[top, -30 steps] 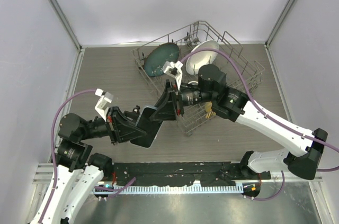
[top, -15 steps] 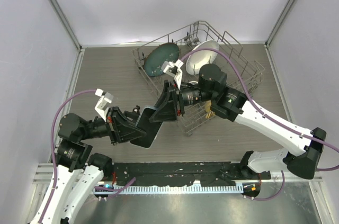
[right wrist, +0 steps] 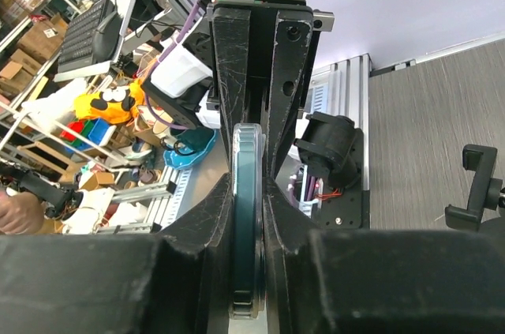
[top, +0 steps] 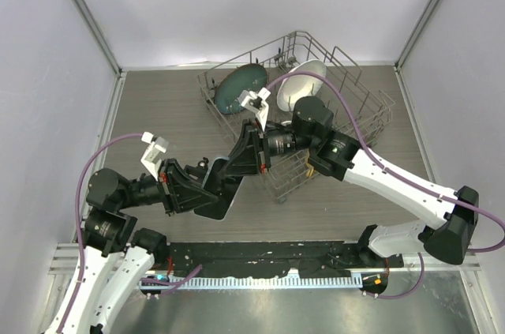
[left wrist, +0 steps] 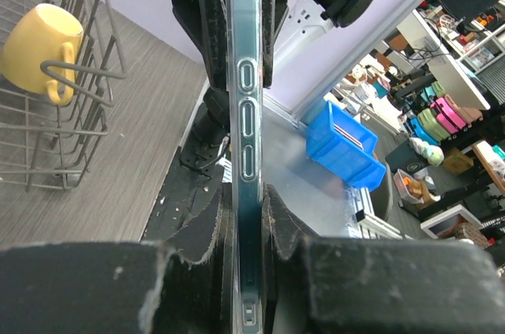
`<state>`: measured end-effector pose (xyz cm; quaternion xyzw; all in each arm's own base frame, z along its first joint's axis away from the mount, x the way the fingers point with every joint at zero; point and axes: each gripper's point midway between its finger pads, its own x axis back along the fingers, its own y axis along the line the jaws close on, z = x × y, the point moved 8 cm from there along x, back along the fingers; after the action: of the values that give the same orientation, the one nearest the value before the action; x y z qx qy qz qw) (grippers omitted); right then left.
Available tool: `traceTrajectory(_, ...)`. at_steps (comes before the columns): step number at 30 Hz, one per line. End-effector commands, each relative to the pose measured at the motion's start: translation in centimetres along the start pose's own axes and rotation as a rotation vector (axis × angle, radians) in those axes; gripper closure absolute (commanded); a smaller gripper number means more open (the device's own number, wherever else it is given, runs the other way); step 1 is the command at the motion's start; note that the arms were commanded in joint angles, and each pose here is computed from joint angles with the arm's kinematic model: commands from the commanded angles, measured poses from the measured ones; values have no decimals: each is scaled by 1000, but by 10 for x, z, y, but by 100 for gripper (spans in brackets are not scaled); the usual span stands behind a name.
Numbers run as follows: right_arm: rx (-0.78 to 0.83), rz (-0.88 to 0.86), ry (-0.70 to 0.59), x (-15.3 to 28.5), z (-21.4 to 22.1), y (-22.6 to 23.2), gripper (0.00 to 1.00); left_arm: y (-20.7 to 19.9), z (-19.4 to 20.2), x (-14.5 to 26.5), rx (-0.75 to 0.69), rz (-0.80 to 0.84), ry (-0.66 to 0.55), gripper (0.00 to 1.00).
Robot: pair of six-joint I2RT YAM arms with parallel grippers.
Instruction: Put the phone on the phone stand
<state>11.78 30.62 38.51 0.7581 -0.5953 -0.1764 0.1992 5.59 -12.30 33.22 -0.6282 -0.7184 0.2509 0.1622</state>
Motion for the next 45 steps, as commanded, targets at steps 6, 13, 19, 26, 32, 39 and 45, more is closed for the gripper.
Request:
traceTrajectory(6, 96, 178, -117, 17, -6, 3, 99, -1, -22, 0, -75, -139, -28, 77)
traceTrajectory(13, 141, 463, -205, 50, -6, 4, 99, 29, -9, 25, 16, -621, -9, 22)
traceTrajectory(19, 186, 561, -243, 70, -6, 10, 99, 52, -2, 51, 109, -1015, -49, 36)
traceTrajectory(26, 201, 546, -257, 74, -4, 16, 99, 74, 6, 48, 173, -1081, 80, 34)
traceTrajectory(32, 200, 541, -262, 74, -4, 16, 99, 94, 0, 43, 191, -1150, 107, 42)
traceTrajectory(39, 207, 528, -268, 77, -3, 21, 99, 117, -3, 33, 202, -1156, 82, 35)
traceTrajectory(45, 215, 532, -268, 79, 0, 21, 99, 121, 1, 18, 232, -1023, 28, 30)
